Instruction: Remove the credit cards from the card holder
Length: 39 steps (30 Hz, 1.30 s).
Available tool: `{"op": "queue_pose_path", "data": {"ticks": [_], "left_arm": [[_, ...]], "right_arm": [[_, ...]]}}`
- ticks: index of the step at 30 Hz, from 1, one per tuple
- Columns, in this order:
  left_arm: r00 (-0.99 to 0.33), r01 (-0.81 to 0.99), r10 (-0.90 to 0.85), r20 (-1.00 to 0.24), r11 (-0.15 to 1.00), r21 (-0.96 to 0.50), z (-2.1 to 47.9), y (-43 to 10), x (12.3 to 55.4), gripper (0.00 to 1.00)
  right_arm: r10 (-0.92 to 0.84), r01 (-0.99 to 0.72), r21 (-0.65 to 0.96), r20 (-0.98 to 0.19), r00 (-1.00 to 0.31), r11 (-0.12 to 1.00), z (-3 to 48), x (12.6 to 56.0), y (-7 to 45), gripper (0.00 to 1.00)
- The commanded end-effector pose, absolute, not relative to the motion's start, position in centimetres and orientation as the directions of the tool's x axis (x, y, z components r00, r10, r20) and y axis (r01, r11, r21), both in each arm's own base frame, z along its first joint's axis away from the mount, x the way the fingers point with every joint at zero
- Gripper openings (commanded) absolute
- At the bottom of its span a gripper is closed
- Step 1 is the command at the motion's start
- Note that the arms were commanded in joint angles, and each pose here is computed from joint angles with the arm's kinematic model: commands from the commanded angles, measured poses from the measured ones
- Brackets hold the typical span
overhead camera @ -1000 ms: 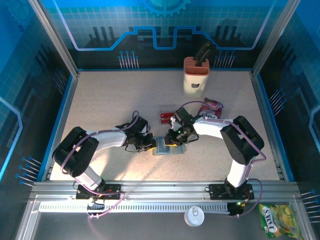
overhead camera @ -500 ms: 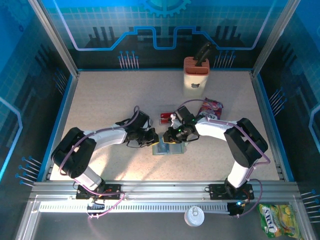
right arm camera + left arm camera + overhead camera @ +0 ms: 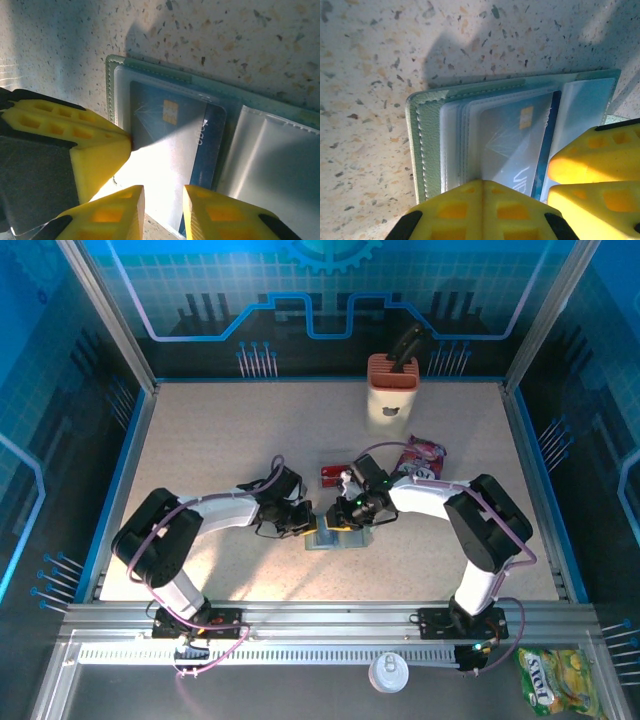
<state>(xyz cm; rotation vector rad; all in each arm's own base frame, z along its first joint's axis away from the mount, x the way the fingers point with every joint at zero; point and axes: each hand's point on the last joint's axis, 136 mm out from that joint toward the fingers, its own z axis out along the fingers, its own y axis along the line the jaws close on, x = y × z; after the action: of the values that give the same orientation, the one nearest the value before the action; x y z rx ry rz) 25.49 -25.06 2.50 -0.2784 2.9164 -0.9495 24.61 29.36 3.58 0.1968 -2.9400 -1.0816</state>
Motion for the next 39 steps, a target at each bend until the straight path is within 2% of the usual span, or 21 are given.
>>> {"op": "queue_pose_path", "data": {"ticks": [1,11,18,31,39], "left_arm": [[-0.984,-0.160,-0.179,0.016,0.831,-0.534,1.0,-24.0,24.5,0.03],[-0.984,-0.159,-0.178,0.015,0.834,-0.528,1.1,-23.9,24.5,0.03],[-0.984,-0.158,-0.179,0.012,0.835,-0.527,1.1,-23.8,24.5,0.03],[-0.984,-0.137,-0.176,-0.020,0.825,-0.549,2.7,-24.1,25.0,0.03],[-0.987,-0.110,-0.156,-0.031,0.812,-0.574,3.9,-24.8,25.3,0.03]], "right_arm": [[-0.131,-0.106,0.657,-0.011,-0.991,0.746,3.0,23.8,29.7,0.27],[-0.138,-0.102,0.600,0.013,-0.990,0.793,1.7,23.5,28.7,0.27],[-0.139,-0.121,0.559,-0.012,-0.990,0.820,2.3,23.7,27.9,0.27],[-0.146,-0.134,0.562,-0.023,-0.989,0.816,3.2,23.9,28.0,0.27],[-0.133,-0.152,0.591,-0.076,-0.988,0.792,4.8,24.4,28.3,0.27]]}}
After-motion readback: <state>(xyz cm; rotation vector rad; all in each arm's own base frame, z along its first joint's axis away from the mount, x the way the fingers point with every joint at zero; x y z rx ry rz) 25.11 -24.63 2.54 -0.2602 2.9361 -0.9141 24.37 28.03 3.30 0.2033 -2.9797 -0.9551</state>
